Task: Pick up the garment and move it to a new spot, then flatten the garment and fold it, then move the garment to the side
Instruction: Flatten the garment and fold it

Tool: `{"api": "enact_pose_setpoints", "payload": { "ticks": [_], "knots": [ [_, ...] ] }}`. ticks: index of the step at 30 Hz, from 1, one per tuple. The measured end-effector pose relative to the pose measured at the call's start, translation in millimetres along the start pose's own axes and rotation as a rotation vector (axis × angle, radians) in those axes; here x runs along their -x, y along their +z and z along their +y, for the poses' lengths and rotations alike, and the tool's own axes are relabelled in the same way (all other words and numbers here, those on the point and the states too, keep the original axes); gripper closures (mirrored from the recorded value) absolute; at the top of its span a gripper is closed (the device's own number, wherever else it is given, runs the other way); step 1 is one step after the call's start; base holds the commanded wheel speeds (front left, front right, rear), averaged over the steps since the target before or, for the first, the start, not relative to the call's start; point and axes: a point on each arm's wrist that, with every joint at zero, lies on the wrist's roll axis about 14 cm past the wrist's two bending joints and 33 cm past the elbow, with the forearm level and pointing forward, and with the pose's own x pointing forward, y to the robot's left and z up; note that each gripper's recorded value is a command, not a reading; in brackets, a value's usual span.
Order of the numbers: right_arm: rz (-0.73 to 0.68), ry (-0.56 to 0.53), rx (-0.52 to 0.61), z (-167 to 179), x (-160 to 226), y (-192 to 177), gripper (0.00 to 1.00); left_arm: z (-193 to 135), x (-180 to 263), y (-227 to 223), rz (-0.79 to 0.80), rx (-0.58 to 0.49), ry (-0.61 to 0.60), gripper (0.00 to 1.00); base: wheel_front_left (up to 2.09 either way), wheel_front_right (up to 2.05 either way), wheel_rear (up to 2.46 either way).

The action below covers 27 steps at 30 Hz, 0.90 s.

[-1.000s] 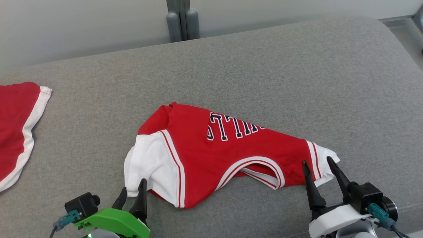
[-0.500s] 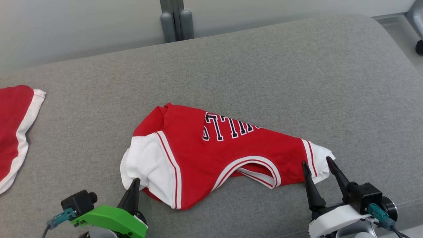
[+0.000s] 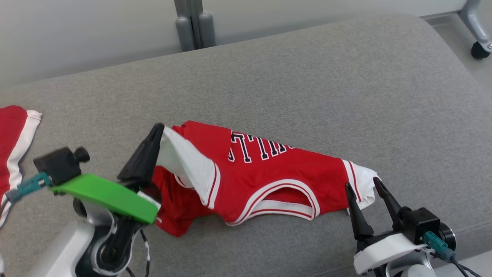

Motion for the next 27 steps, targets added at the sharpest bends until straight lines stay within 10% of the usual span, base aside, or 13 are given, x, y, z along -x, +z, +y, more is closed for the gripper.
{"api": "enact_pose_setpoints", "payload": {
  "ticks": [9,27],
  "knots": [
    [-0.028,-0.057,-0.038,-16.0,-2.1,9.3,0.0,-64.0,-82.1,11.1,0.102,-0.104,-0.196,1.0,0.0,0.0,0.0],
    [0.054,-0.277,-0.084,-67.5,35.4,-11.0,0.0,-64.3,-245.1,-0.5,-0.046,-0.248,-0.181,1.0,0.0,0.0,0.0]
  ]
}}
